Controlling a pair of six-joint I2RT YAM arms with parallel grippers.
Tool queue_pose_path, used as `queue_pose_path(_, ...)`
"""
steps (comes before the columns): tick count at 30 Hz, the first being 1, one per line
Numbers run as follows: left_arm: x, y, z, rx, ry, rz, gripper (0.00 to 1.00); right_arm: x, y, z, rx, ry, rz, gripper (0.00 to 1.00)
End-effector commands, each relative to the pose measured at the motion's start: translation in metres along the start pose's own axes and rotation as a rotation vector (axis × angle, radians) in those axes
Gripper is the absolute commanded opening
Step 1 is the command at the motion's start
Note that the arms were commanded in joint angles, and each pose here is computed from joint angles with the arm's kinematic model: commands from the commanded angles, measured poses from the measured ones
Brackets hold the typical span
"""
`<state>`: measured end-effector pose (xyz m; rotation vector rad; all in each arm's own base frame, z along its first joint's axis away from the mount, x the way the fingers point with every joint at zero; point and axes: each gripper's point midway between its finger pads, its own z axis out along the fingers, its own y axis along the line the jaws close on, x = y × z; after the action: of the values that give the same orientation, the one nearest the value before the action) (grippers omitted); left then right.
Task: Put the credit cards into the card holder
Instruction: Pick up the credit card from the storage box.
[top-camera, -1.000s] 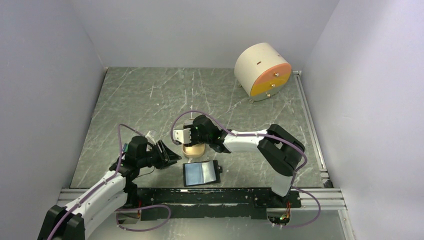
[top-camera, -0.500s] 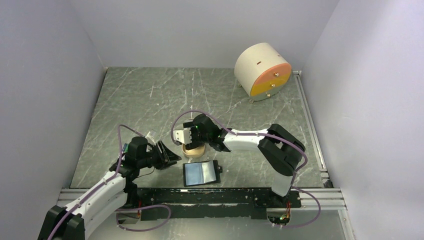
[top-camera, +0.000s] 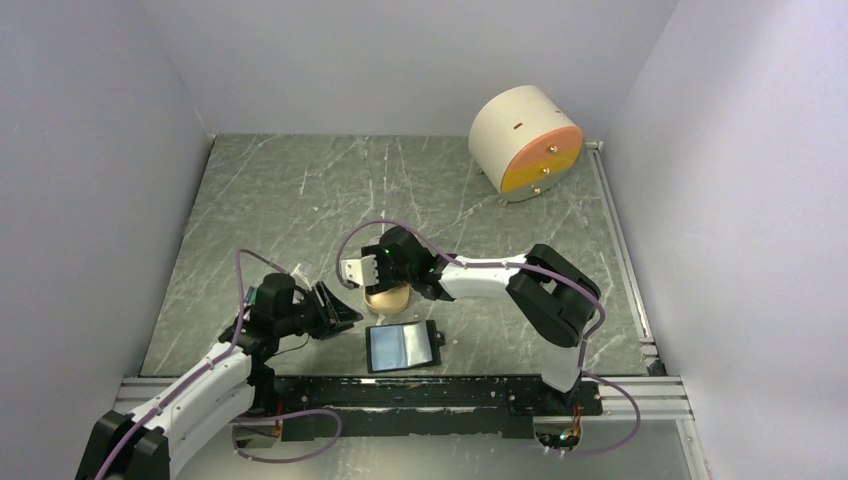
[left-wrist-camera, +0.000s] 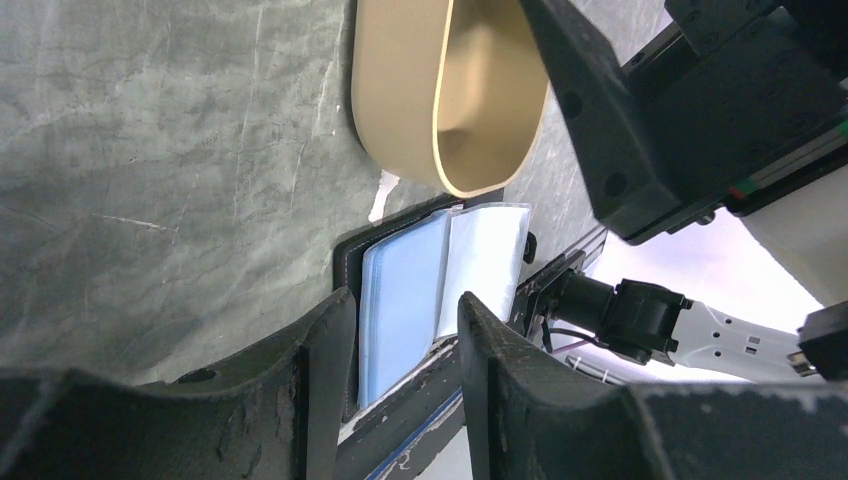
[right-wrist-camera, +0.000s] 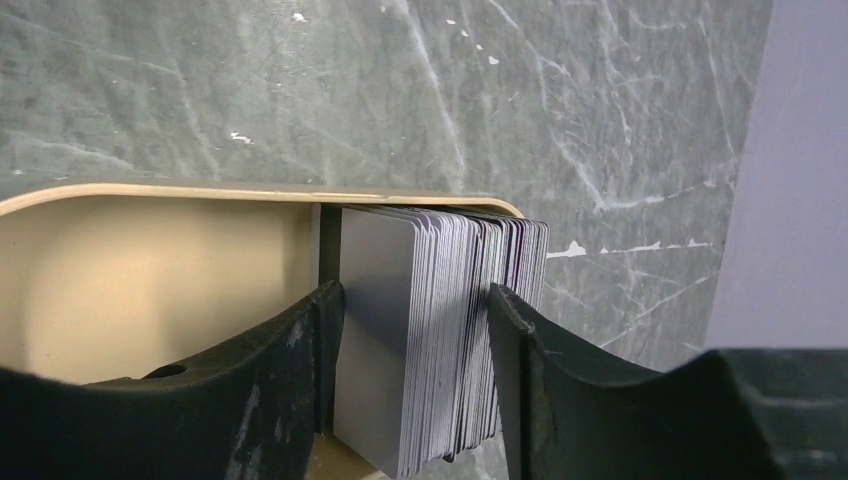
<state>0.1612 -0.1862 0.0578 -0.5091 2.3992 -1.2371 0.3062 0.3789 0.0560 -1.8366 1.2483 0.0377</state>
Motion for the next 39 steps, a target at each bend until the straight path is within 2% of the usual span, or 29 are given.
queue_pose_path(1,-0.003,-0.006,-0.002,0.020,-0.003,0.009,0.47,-0.002,-0.025,-0.002,0.073,0.007,-0.020,0.54)
queue_pose_path(8,-0.002,-0.006,-0.001,0.022,0.001,0.007,0.47,-0.006,-0.028,-0.008,0.084,-0.006,-0.014,0.49)
queue_pose_path(18,-0.001,-0.005,-0.002,0.021,-0.003,0.004,0.47,-0.012,-0.037,-0.016,0.109,-0.032,0.003,0.29)
queue_pose_path(29,-0.002,-0.007,-0.002,0.026,-0.001,0.006,0.47,-0.013,-0.025,-0.018,0.042,-0.036,-0.008,0.23)
queue_pose_path(36,-0.001,-0.007,-0.001,0.030,0.004,0.003,0.47,-0.013,-0.020,-0.019,0.009,-0.037,-0.008,0.07)
queue_pose_path(39,-0.001,-0.007,-0.002,0.033,0.001,-0.001,0.47,-0.013,-0.020,-0.019,0.005,-0.035,-0.007,0.04)
